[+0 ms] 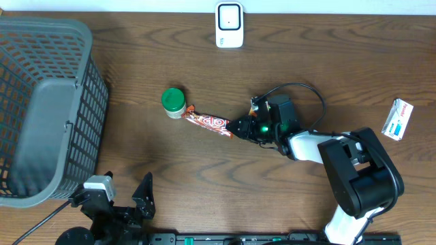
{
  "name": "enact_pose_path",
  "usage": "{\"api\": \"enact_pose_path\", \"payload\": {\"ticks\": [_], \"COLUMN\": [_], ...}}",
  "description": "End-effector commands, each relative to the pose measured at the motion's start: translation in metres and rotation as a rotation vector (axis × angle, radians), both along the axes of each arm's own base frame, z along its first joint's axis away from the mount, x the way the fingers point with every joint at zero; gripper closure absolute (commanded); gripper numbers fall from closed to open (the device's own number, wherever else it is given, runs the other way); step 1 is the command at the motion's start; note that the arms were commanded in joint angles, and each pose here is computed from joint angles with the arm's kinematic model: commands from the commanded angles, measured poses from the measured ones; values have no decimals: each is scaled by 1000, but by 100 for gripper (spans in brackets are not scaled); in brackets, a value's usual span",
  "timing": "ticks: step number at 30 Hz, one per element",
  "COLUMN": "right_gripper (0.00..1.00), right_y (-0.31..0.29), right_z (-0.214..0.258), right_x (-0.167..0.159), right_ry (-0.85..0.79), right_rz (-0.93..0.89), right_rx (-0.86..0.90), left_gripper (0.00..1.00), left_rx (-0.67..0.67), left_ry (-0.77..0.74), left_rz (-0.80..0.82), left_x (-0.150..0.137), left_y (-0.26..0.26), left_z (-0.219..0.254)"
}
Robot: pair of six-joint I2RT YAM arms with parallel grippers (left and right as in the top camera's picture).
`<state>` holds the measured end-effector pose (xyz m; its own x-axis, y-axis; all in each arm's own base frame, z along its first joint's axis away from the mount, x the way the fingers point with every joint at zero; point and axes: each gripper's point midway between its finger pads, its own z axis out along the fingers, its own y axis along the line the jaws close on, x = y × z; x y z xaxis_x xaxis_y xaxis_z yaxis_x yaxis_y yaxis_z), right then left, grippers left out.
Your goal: Scan the item barcode
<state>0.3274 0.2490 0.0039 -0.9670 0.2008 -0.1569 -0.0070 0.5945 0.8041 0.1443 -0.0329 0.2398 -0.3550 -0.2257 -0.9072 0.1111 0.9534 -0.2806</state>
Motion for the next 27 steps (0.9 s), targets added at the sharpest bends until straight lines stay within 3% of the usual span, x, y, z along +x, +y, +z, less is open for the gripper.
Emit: {"api": "enact_pose_path", "payload": {"ticks": [1,4,8,13,18,23,25,27], "right_gripper": [83,99,99,99,99,99,99,71], "right_y": [-28,-28,-23,-11,-28,-59,-67,-77], "right_z": [-68,-69,-62,-20,64,146,158,153], "right_x": [-31,-31,-25,-13,-5,-19,-25,-39], "right_ry": [123,119,50,-142,-401,-676,-706,-654], "right_rz": [-70,-73,-33,65,72,66,59,62], "right_rx": [-212,-223,-205,-164,-268,-399,-430,-458], "left_gripper": [6,6,6,6,5,6,6,6], "left_rx": [-1,-1,-1,-1,-1,-1,-1,-1], "left_ry": [-2,-2,-2,-2,-2,-2,-2,-2], "left_rz": [-15,-15,-15,-15,-15,-15,-15,-15], "left_x": [-1,-1,-1,-1,-1,-1,-1,-1], "left_y": [-2,-2,-2,-2,-2,-2,-2,-2], "left_z": [0,0,0,0,0,0,0,0]}}
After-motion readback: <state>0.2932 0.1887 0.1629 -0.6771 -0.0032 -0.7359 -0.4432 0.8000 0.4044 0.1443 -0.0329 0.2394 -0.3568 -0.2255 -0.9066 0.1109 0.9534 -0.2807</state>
